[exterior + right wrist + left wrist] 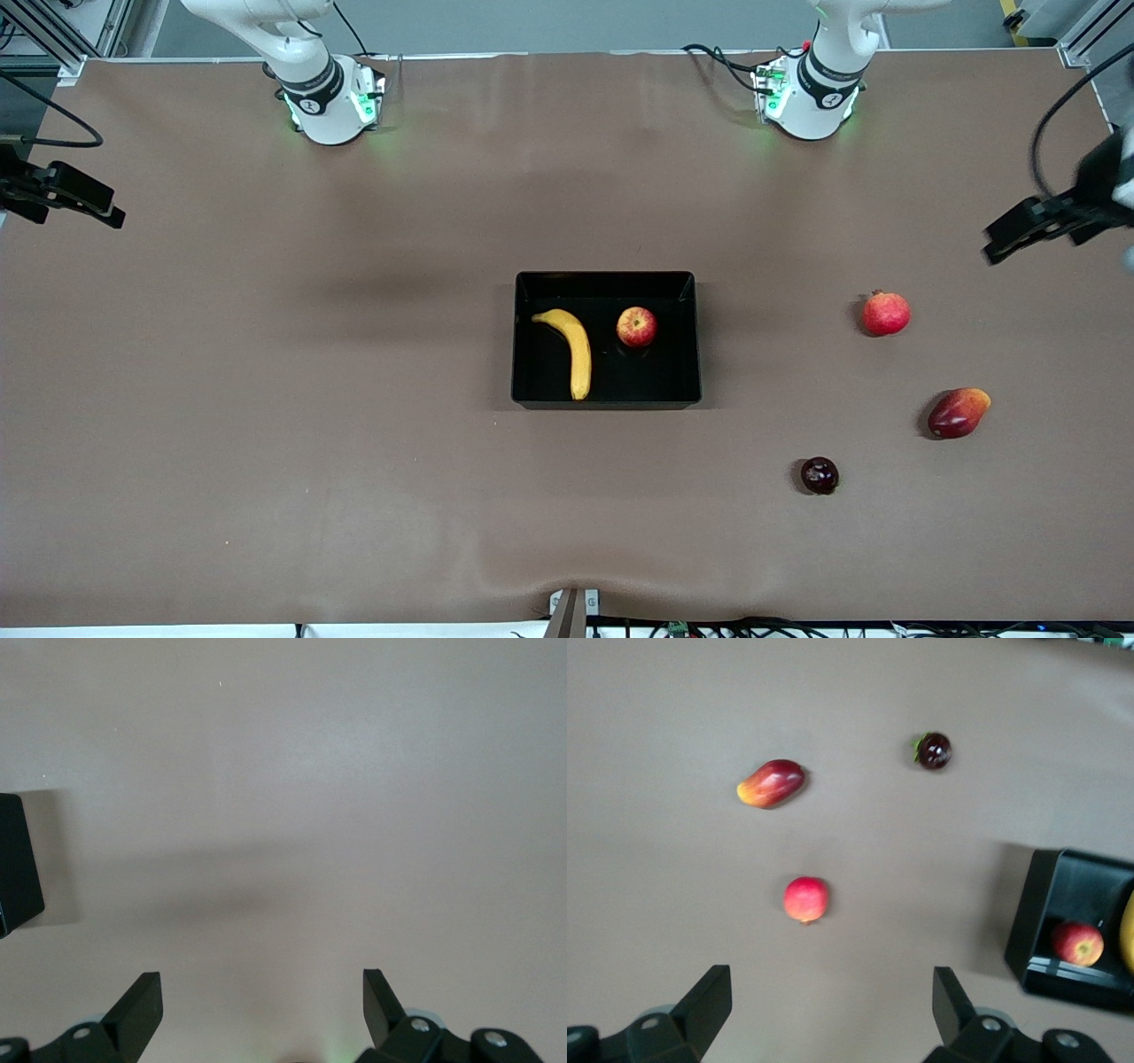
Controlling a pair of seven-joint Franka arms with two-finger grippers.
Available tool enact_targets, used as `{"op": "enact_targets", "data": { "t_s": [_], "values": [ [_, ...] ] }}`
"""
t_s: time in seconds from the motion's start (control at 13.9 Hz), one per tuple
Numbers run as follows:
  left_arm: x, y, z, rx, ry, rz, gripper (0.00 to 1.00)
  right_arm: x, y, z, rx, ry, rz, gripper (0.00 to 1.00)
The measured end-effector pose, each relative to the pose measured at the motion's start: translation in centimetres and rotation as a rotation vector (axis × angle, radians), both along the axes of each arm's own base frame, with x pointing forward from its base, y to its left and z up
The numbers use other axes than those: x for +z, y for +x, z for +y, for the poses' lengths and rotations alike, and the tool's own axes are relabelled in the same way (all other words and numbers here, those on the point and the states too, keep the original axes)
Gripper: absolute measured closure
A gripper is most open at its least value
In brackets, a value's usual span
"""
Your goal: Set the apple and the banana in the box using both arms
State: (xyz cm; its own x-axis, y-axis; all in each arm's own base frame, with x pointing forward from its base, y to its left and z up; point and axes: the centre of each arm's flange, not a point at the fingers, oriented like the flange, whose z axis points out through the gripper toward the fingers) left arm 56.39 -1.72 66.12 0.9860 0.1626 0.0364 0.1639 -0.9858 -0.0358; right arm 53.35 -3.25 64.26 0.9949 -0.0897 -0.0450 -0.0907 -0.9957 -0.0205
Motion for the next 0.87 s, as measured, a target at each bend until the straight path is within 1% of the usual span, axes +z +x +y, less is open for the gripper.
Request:
{"op": "enact_targets", "data": {
  "t_s": [0.14,0.22,0.58,0.87],
  "values": [
    [0.4,-1.4,3.3,-0.03,-0.013,0.029,0.0,0.0,0.0,0.0,0.0,0.0,0.0,0.0],
    [0.6,-1.9,3.6,-0.036,-0.017,0.035,0.0,0.0,0.0,0.0,0.0,0.0,0.0,0.0],
    [1.0,-3.9,2.1,-0.07,-0.023,0.053,0.0,0.0,0.0,0.0,0.0,0.0,0.0,0.0],
    [0.9,-5.4,2.3,-0.084,-0.03,0.068,0.0,0.0,0.0,0.0,0.0,0.0,0.0,0.0]
  ]
}}
